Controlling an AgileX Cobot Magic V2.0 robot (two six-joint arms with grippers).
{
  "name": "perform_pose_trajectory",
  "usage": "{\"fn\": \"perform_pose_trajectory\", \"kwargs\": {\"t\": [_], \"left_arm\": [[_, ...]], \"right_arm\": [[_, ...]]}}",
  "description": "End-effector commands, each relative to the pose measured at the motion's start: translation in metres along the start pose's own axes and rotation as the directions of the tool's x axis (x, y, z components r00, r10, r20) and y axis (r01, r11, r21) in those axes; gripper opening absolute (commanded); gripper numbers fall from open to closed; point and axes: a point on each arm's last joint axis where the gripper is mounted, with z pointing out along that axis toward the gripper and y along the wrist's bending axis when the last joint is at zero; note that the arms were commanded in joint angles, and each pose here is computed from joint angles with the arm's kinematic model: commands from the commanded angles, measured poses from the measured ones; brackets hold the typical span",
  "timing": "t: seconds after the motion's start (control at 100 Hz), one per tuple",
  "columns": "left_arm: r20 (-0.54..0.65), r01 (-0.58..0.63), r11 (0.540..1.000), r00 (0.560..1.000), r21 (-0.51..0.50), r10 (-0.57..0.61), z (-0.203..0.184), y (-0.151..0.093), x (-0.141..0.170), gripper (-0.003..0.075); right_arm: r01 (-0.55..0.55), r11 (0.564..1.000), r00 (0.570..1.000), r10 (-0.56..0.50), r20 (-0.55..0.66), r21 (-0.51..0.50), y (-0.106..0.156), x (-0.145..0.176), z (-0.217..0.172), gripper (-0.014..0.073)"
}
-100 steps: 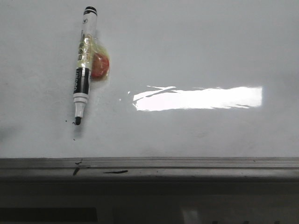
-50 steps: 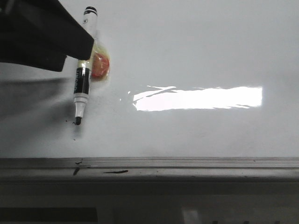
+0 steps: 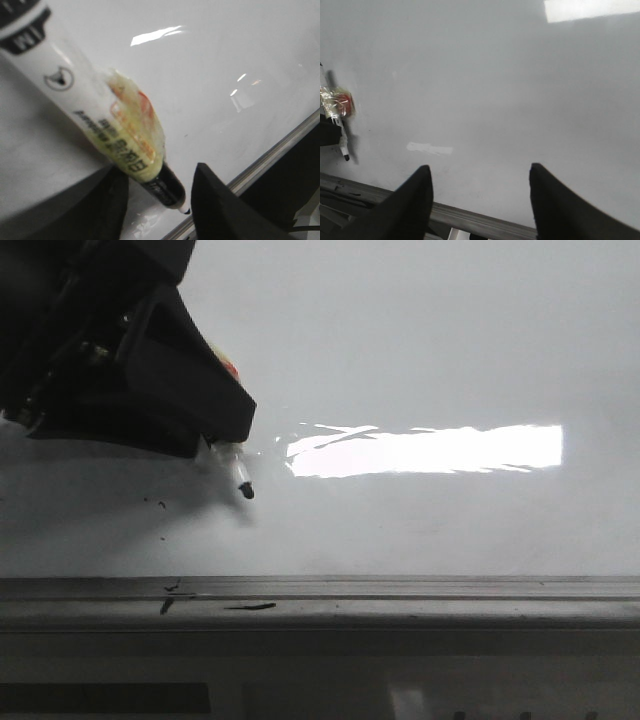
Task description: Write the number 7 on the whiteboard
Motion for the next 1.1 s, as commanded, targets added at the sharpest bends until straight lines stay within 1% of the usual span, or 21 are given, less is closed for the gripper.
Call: {"fn": "perform_pose_trajectory", "kwargs": {"t": [0.0,0.02,0.07,0.09,0.33,0.38,0.43,0.48,0.49,0.53,0.56,0.6,0.62,0.64,0.67,0.72,0.75,0.8,0.87,0.94,1.09], "left_arm": [[0.038,-0.003,0.999,0.999,-0.051,0.005,0.009,0.008,-0.006,0.0162],[0.035,-0.002,0.999,0.999,-0.052,0.004,0.010,0.008,-0.006,0.0132],[0.032,-0.004,0.999,0.999,-0.054,0.006,0.011,0.009,-0.005,0.0004],[0.034,-0.006,0.998,0.999,-0.056,0.008,0.011,0.009,-0.005,-0.0024],[0.019,0.000,0.999,1.000,-0.035,0.001,0.008,0.006,-0.004,-0.0020],[-0.001,-0.046,0.999,0.999,-0.014,0.046,0.004,0.002,-0.002,-0.0020],[-0.036,-0.168,0.985,0.985,0.029,0.169,-0.001,-0.005,0.003,-0.0020],[-0.054,-0.293,0.953,0.953,0.080,0.298,-0.006,-0.013,0.008,-0.0020],[-0.051,-0.326,0.941,0.942,0.088,0.331,-0.007,-0.015,0.008,-0.0020],[-0.060,-0.415,0.900,0.903,0.137,0.425,-0.011,-0.022,0.013,-0.0020],[-0.053,-0.502,0.846,0.854,0.178,0.518,-0.014,-0.029,0.017,-0.0020],[-0.039,-0.586,0.781,0.794,0.217,0.606,-0.018,-0.035,0.021,-0.0020],[-0.019,-0.647,0.723,0.742,0.242,0.670,-0.021,-0.040,0.024,-0.0020],[-0.011,-0.674,0.692,0.714,0.257,0.700,-0.022,-0.042,0.026,-0.0020],[0.016,-0.731,0.622,0.652,0.279,0.758,-0.025,-0.047,0.029,-0.0020],[0.053,-0.786,0.547,0.583,0.290,0.811,-0.027,-0.053,0.031,-0.0020],[0.071,-0.806,0.516,0.556,0.289,0.828,-0.029,-0.055,0.032,-0.0020],[0.089,-0.823,0.492,0.534,0.286,0.841,-0.031,-0.058,0.033,-0.0020],[0.095,-0.826,0.486,0.529,0.285,0.843,-0.032,-0.059,0.033,-0.0020],[0.089,-0.821,0.483,0.530,0.305,0.844,-0.032,-0.059,0.035,-0.0020],[0.089,-0.824,0.475,0.522,0.308,0.848,-0.032,-0.059,0.035,-0.0020]], "right_arm": [[-0.003,1.000,0.994,0.005,0.112,-0.015,0.003,-0.018,-0.003,0.0385],[-0.003,1.000,0.993,0.005,0.118,-0.015,0.003,-0.019,-0.003,0.0385],[-0.003,1.000,0.990,0.005,0.140,-0.016,0.003,-0.021,-0.003,0.0385],[-0.007,1.000,0.989,0.010,0.149,-0.020,0.004,-0.021,-0.003,0.0385],[-0.022,0.999,0.984,0.029,0.176,-0.042,0.005,-0.024,-0.003,0.0385],[0.010,0.998,0.984,0.002,0.176,-0.066,0.008,-0.024,-0.004,0.0384],[0.065,0.992,0.983,-0.045,0.179,-0.106,0.013,-0.026,-0.006,0.0384],[0.131,0.978,0.978,-0.101,0.181,-0.163,0.020,-0.026,-0.008,0.0384],[0.163,0.972,0.974,-0.132,0.184,-0.169,0.021,-0.026,-0.009,0.0384],[0.187,0.956,0.971,-0.143,0.193,-0.228,0.027,-0.025,-0.010,0.0384],[0.230,0.936,0.963,-0.179,0.202,-0.265,0.031,-0.025,-0.011,0.0385],[0.247,0.915,0.961,-0.188,0.204,-0.320,0.036,-0.024,-0.010,0.0385],[0.265,0.900,0.957,-0.202,0.207,-0.347,0.039,-0.024,-0.010,0.0385],[0.282,0.885,0.953,-0.215,0.211,-0.371,0.041,-0.024,-0.010,0.0385],[0.305,0.862,0.948,-0.234,0.218,-0.404,0.044,-0.023,-0.010,0.0385],[0.348,0.821,0.935,-0.266,0.235,-0.453,0.049,-0.023,-0.011,0.0385],[0.385,0.788,0.921,-0.294,0.256,-0.480,0.052,-0.022,-0.011,0.0385],[0.431,0.739,0.902,-0.329,0.281,-0.518,0.056,-0.021,-0.012,0.0388],[0.469,0.687,0.883,-0.361,0.300,-0.555,0.059,-0.020,-0.012,0.0388],[0.485,0.648,0.874,-0.384,0.298,-0.587,0.062,-0.018,-0.010,0.0388],[0.504,0.589,0.857,-0.430,0.282,-0.631,0.066,-0.016,0.002,0.0414]]}}
